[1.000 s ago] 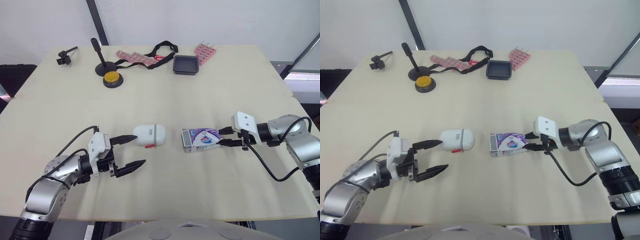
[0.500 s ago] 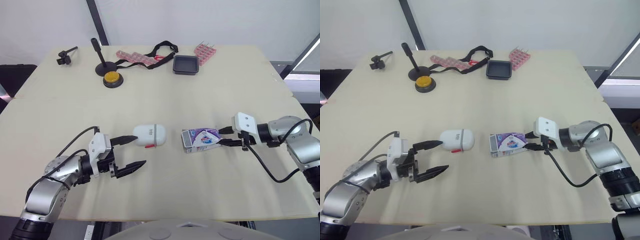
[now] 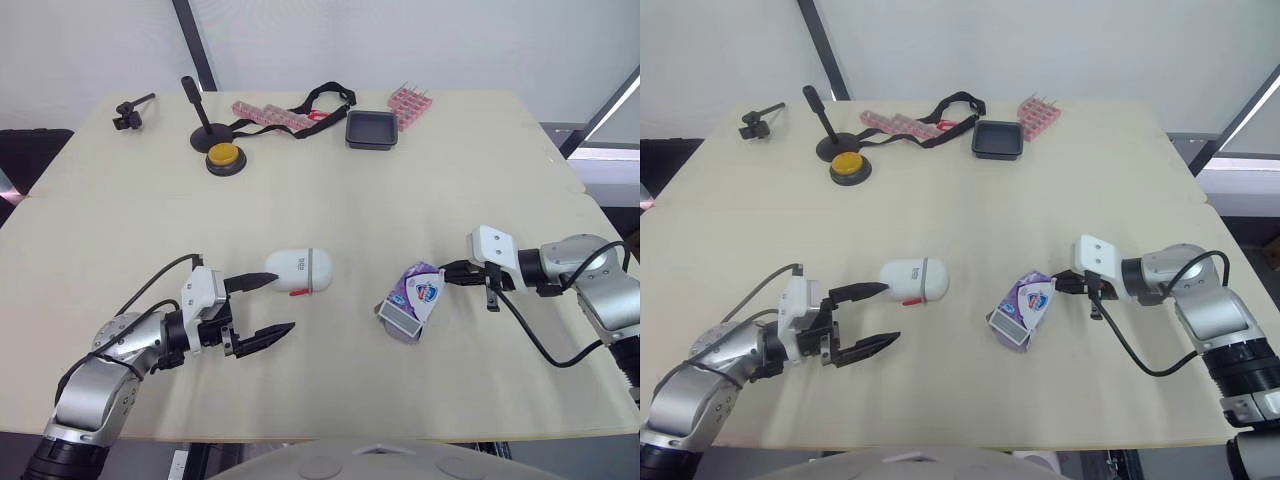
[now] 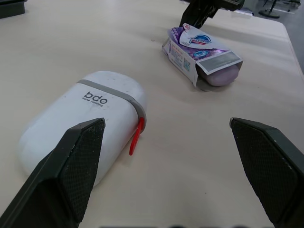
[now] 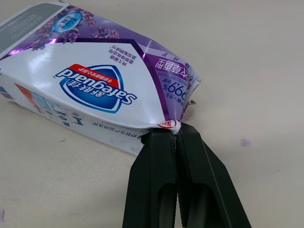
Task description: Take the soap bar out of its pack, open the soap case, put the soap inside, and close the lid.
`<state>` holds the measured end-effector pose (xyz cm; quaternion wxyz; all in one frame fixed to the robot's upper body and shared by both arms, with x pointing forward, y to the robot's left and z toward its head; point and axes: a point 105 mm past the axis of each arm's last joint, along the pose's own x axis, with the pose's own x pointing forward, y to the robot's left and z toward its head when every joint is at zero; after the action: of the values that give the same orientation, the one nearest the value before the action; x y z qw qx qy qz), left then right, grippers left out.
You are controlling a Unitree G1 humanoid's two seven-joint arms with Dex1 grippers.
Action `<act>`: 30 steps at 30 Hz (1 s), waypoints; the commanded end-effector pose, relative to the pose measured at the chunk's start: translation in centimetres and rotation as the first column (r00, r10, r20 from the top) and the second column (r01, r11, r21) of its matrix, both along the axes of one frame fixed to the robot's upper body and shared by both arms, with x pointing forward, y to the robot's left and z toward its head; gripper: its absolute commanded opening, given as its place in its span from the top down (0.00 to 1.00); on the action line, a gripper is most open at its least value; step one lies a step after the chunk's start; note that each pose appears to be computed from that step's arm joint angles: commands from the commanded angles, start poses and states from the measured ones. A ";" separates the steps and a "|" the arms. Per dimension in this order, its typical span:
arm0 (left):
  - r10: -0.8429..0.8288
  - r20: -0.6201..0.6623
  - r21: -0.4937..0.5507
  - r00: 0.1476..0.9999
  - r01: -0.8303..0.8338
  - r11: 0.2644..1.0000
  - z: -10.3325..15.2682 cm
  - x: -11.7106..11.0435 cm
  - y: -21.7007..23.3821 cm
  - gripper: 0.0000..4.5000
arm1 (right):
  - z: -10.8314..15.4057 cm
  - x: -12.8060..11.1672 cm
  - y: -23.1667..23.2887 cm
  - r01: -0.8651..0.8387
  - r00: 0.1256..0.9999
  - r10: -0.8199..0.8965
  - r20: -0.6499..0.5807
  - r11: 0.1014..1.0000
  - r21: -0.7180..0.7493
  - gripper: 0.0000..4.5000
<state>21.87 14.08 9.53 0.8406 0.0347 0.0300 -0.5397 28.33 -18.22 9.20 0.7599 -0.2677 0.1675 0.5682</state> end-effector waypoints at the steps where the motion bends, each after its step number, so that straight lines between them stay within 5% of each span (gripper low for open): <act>1: -0.011 0.036 0.007 0.999 0.011 1.000 0.8 -0.1 -0.1 0.00 | 0.6 0.0 -0.2 0.009 1.000 -0.009 0.024 1.000 0.004 0.99; 26: -0.005 0.033 -0.001 0.999 0.006 1.000 0.7 0.0 -0.4 0.00 | 5.8 3.4 -4.3 0.421 0.875 -0.421 0.239 0.905 0.053 0.99; 30: -0.011 0.032 -0.004 0.999 0.011 1.000 0.6 0.2 -0.5 0.00 | 8.5 3.0 -5.3 0.465 0.823 -0.378 0.424 0.877 -0.119 0.99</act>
<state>22.00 13.72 9.52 0.8409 0.0339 0.0286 -0.5394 31.16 -23.32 14.85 0.8565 -0.3621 0.1624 0.3301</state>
